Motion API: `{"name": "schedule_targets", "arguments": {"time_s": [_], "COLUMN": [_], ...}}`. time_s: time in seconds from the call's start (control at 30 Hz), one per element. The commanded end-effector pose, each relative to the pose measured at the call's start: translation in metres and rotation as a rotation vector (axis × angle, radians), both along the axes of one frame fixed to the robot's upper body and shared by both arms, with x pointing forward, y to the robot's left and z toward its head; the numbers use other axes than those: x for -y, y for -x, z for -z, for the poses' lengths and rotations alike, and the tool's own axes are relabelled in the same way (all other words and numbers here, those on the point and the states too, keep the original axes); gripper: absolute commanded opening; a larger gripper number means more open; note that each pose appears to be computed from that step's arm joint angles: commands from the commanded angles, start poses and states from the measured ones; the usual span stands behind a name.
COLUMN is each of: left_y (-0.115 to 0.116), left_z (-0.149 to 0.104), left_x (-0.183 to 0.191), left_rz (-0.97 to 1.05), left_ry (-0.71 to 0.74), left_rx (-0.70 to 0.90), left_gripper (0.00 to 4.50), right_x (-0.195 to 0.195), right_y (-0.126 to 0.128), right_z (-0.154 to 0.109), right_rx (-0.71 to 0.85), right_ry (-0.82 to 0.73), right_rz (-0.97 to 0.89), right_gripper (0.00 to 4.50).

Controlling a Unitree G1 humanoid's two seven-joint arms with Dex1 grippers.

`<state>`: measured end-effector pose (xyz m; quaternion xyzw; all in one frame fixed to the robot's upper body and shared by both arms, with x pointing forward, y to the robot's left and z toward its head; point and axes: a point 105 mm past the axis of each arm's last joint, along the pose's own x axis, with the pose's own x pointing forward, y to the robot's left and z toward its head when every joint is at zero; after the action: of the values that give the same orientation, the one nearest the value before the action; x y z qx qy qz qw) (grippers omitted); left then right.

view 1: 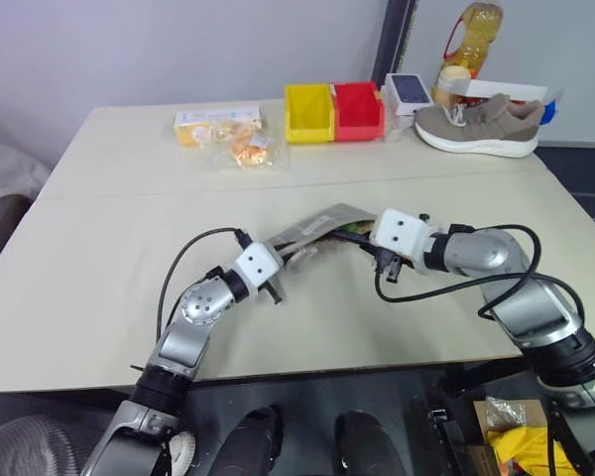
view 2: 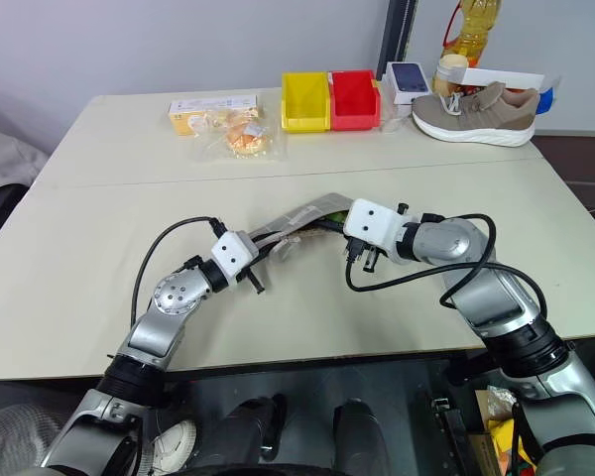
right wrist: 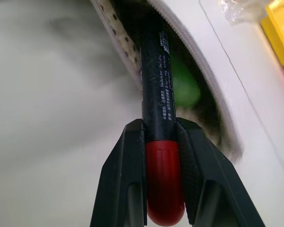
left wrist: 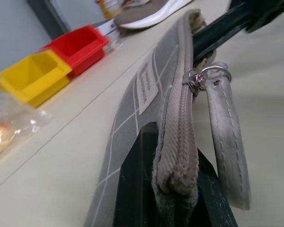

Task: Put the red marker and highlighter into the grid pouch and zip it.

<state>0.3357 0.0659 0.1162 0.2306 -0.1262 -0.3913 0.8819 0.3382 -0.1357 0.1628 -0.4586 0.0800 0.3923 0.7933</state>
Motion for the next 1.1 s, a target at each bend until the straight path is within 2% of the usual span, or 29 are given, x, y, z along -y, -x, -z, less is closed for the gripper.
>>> {"name": "schedule_targets", "arguments": {"time_s": [0.03,0.17,0.3,0.43,0.53,0.57,0.77,0.83,0.97,1.1], "left_y": [0.009,0.015,0.018,0.016,0.013,0.01,-0.008,-0.014,-0.023,-0.033], "left_z": [-0.016,-0.016,-0.014,-0.014,-0.014,-0.016,-0.027,-0.031,-0.035,-0.037], "left_x": [0.008,0.011,0.01,0.006,0.002,-0.002,-0.016,-0.018,-0.012,0.004], "left_rz": [0.075,0.13,0.157,0.146,0.125,0.101,0.006,-0.012,-0.004,0.03], "left_ry": [0.013,0.002,-0.019,-0.023,-0.014,0.001,0.109,0.153,0.2,0.277], "left_rx": [0.065,0.06,0.047,0.043,0.034,0.027,-0.016,-0.042,-0.113,-0.264], "left_gripper": [0.0,0.0,0.0,0.0,0.0,0.0,0.0,0.0,0.0,0.0], "right_x": [-0.013,-0.023,-0.031,-0.031,-0.026,-0.022,0.0,0.005,0.004,-0.015], "right_y": [0.004,0.005,0.007,0.008,0.004,0.004,0.019,0.028,0.046,0.041], "right_z": [-0.012,-0.008,-0.007,-0.008,-0.018,-0.027,-0.068,-0.073,-0.056,-0.03], "right_rx": [0.09,0.122,0.112,0.105,0.152,0.154,0.098,0.046,-0.104,-0.198], "right_ry": [0.12,0.187,0.188,0.174,0.148,0.085,-0.242,-0.336,-0.424,-0.57], "right_rz": [-0.116,-0.184,-0.221,-0.216,-0.179,-0.153,-0.076,-0.066,-0.073,-0.004], "right_gripper": [0.37,0.37,0.37,2.32,3.89,4.35,4.35,4.35,4.35,4.35]}}
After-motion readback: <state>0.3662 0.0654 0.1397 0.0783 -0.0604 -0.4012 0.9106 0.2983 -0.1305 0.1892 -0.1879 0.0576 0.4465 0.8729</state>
